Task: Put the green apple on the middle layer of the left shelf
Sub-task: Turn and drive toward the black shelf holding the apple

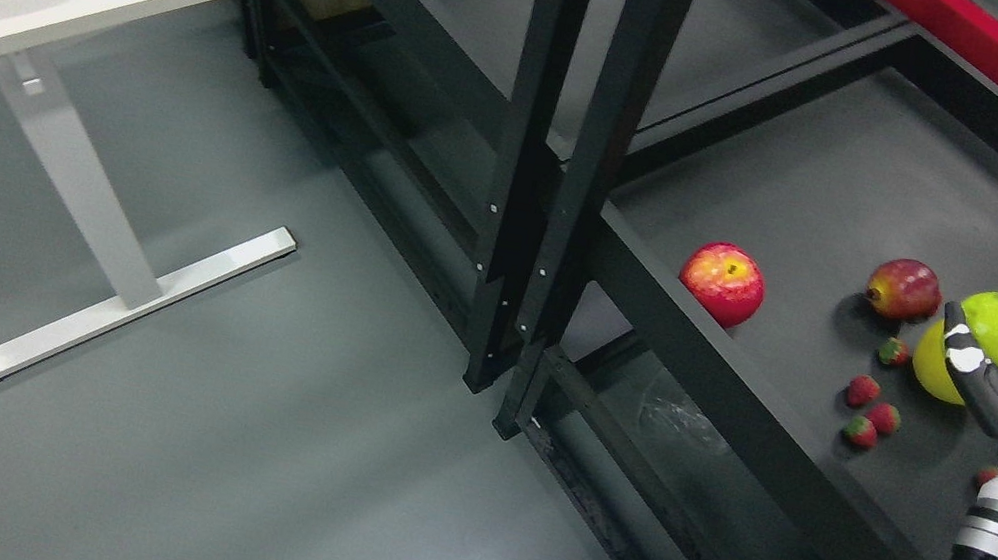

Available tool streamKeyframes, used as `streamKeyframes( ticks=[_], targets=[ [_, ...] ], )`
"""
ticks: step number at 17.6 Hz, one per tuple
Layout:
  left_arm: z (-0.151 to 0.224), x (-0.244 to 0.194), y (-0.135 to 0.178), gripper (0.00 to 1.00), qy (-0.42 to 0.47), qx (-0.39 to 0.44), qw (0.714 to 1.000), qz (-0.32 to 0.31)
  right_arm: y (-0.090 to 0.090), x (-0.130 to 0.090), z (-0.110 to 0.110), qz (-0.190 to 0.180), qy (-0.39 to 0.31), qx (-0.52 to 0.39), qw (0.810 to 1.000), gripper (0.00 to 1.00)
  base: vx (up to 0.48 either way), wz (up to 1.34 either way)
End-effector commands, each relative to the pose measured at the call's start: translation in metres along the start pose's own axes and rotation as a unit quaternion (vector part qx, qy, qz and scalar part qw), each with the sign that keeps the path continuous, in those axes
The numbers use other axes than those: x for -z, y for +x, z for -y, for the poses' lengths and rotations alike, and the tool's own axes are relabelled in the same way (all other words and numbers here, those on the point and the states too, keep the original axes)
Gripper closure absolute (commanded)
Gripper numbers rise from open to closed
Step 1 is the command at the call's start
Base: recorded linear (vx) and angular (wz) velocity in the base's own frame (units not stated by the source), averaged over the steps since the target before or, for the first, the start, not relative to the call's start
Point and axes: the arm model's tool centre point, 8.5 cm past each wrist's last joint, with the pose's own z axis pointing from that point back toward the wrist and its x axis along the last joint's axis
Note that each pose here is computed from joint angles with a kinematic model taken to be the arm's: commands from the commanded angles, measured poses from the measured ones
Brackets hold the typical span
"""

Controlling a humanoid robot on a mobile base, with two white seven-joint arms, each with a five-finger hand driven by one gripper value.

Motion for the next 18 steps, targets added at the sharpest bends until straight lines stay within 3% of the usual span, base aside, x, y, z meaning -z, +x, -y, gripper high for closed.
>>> streamKeyframes(
  ticks=[1, 7, 11, 15, 18],
  targets=[
    [-0.011, -0.002, 0.014, 0.00, 0.008, 0.002, 1.000, 0.011, -0.011, 0.012, 0.035, -0.014, -0.039, -0.073, 0.996, 0.98, -0.021, -0.64],
    [-0.011, -0.002, 0.014, 0.00, 0.008, 0.002, 1.000, 0.011, -0.033, 0.026, 0.019, -0.060, -0.005, -0.155, 0.986, 0.98, 0.028, -0.57],
    [-0.011, -0.002, 0.014, 0.00, 0.008, 0.002, 1.000, 0.011, -0.047, 0.037, -0.031, -0.098, 0.075, -0.194, 0.973, 0.97, 0.106, -0.55],
    [-0.011, -0.002, 0.014, 0.00, 0.008, 0.002, 1.000, 0.011, -0.037, 0.026, -0.087, -0.099, 0.125, -0.171, 0.972, 0.97, 0.155, -0.63],
    [-0.011, -0.002, 0.014, 0.00, 0.008, 0.002, 1.000, 0.011, -0.031, 0.015, -0.116, -0.097, 0.153, -0.153, 0.972, 0.97, 0.181, -0.61]
  ],
)
